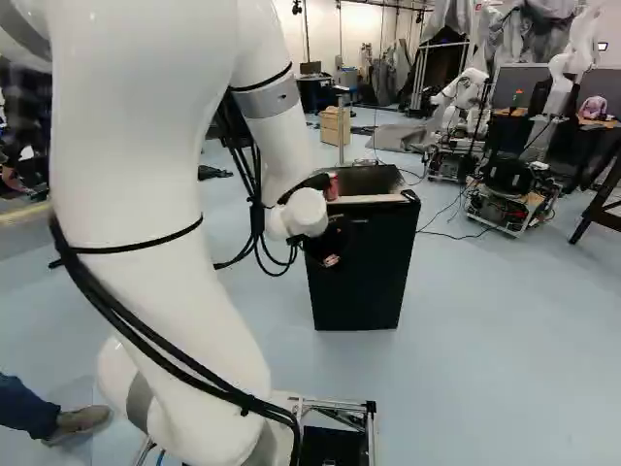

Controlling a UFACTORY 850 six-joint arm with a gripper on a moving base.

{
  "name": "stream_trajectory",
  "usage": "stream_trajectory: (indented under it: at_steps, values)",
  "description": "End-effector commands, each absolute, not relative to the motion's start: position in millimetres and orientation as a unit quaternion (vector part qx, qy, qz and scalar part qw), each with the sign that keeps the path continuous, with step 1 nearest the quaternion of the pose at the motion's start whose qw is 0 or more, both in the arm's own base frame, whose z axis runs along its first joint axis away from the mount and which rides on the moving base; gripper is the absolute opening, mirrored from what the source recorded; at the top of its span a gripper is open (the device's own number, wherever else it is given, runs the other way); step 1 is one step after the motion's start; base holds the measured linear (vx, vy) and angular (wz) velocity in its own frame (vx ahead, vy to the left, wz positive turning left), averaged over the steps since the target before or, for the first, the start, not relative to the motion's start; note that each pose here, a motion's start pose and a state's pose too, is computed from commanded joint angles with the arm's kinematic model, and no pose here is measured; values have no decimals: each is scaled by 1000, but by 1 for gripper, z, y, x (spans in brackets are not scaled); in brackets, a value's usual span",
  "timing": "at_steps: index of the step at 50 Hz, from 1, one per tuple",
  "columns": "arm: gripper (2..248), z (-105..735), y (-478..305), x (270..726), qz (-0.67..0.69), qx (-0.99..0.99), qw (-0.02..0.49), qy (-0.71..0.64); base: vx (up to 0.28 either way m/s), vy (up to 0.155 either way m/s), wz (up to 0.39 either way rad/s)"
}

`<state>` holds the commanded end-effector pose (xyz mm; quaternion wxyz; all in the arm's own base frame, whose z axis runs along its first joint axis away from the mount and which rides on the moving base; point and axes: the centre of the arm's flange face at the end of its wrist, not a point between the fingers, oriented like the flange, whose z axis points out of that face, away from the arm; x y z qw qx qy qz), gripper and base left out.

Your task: Grab a drink from the fridge

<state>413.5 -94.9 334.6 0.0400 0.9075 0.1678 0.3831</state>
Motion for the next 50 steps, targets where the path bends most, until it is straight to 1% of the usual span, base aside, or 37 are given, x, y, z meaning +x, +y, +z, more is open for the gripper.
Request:
stream_trajectory:
  at_steps: [27,50]
  values:
    - [247,345,-67,388,444,893,32,60,0,0,0]
    - [247,357,-50,388,512,858,35,-23,0,0,0]
